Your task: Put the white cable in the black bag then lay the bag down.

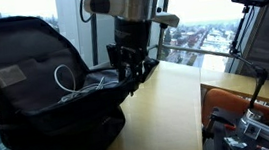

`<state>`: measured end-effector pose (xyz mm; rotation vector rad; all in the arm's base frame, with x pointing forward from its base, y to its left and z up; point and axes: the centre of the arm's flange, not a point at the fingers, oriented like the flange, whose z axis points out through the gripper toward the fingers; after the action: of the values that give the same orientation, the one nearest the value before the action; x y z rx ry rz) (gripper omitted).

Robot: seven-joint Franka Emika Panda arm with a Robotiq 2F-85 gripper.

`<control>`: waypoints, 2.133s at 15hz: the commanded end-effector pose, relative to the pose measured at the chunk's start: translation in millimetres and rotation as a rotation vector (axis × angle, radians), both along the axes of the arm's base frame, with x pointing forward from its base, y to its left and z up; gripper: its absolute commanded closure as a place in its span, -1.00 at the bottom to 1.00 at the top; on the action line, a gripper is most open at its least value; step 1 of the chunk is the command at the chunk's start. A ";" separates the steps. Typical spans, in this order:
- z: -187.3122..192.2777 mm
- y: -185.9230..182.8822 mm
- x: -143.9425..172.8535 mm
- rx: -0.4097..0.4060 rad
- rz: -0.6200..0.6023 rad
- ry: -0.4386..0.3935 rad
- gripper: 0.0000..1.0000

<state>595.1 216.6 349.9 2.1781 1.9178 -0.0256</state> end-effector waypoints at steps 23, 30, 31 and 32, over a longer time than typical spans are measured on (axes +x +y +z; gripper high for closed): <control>111.3 44.0 199.9 0.123 0.137 -0.213 0.95; 163.7 58.6 198.0 0.128 0.172 -0.229 0.95; 174.7 56.9 192.7 0.135 0.170 -0.230 0.95; 188.1 53.9 186.6 0.141 0.162 -0.237 0.95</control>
<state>750.2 258.1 484.1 2.0069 1.9965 0.3309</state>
